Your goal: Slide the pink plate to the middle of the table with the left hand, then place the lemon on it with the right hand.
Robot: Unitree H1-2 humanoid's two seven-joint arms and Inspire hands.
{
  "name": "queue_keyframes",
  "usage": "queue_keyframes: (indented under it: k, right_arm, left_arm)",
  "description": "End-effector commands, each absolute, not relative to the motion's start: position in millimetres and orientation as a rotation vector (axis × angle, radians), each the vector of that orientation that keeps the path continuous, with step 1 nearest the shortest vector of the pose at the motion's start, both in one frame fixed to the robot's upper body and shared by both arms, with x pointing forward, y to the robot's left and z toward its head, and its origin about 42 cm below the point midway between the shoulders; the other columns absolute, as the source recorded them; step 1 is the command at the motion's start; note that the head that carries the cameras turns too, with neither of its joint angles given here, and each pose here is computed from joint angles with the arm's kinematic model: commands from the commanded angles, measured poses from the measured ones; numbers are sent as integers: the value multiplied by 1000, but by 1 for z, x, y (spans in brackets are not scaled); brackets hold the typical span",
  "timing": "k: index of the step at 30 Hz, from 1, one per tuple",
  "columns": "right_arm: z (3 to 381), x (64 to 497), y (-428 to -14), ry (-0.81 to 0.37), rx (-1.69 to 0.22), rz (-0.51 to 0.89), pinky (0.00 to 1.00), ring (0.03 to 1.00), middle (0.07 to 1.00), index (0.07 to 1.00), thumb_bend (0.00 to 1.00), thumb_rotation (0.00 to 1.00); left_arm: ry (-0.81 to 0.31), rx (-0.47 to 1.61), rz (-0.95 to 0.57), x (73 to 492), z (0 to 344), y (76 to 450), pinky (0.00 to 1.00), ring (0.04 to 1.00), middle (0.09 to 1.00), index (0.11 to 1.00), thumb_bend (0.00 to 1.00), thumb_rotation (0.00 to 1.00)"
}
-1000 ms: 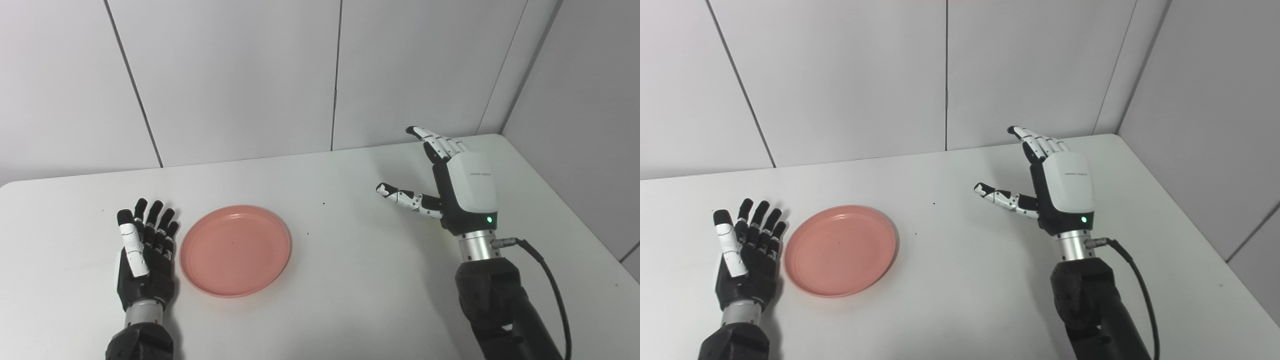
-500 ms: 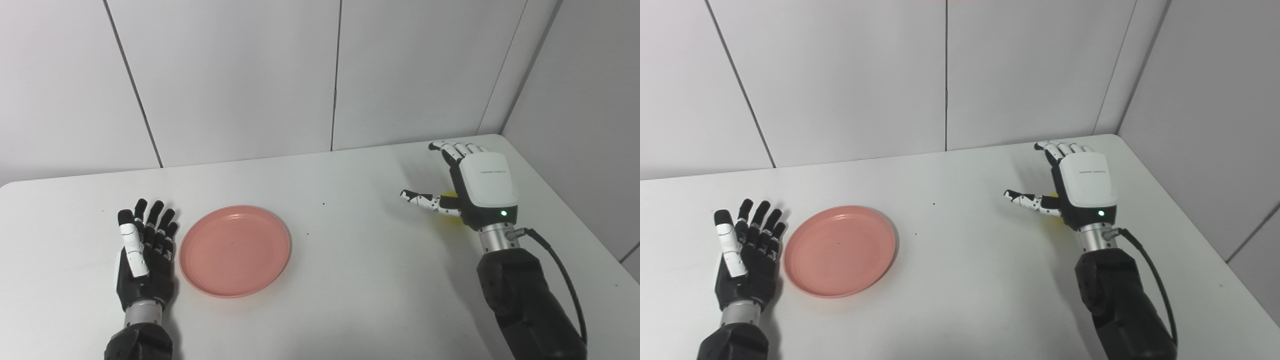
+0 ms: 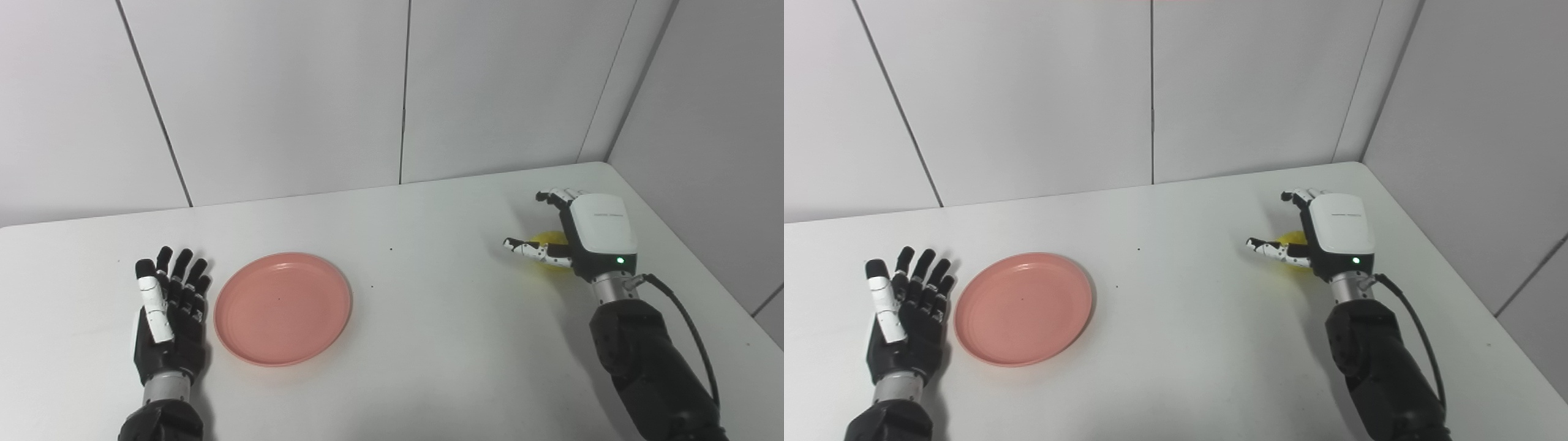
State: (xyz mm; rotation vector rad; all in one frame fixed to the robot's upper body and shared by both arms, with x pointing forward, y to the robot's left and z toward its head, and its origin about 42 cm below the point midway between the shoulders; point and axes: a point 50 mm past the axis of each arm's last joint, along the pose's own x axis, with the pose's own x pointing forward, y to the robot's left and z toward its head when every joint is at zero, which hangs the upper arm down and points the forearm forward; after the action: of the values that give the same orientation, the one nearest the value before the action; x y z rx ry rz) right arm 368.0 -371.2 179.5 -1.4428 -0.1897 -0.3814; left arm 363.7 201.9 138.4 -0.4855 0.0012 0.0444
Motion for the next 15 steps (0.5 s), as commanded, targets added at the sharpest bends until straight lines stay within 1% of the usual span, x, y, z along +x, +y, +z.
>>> queue_keyframes:
  k: [1, 4, 12, 14, 15]
  right_arm:
    - [204, 380, -379, -239, -1465, -454, 605, 641, 671, 662, 832, 804]
    - [199, 382, -381, -207, -1471, -435, 615, 641, 674, 665, 845, 822]
    - [191, 385, -385, -126, -1460, -419, 617, 649, 675, 671, 854, 818]
    - [191, 385, -385, -112, -1461, -413, 580, 633, 672, 673, 855, 828]
    - [191, 385, -385, -108, -1462, -412, 546, 603, 653, 673, 853, 823]
  left_arm:
    - [58, -486, 53, 359, 128, 202, 990, 921, 951, 958, 953, 831]
    - [58, -486, 53, 358, 127, 201, 984, 922, 950, 952, 956, 830]
    - [58, -493, 56, 357, 128, 200, 989, 922, 953, 951, 953, 823]
    - [58, -493, 55, 357, 128, 200, 991, 924, 955, 956, 957, 825]
    - [58, -495, 54, 357, 127, 200, 992, 923, 954, 958, 962, 820]
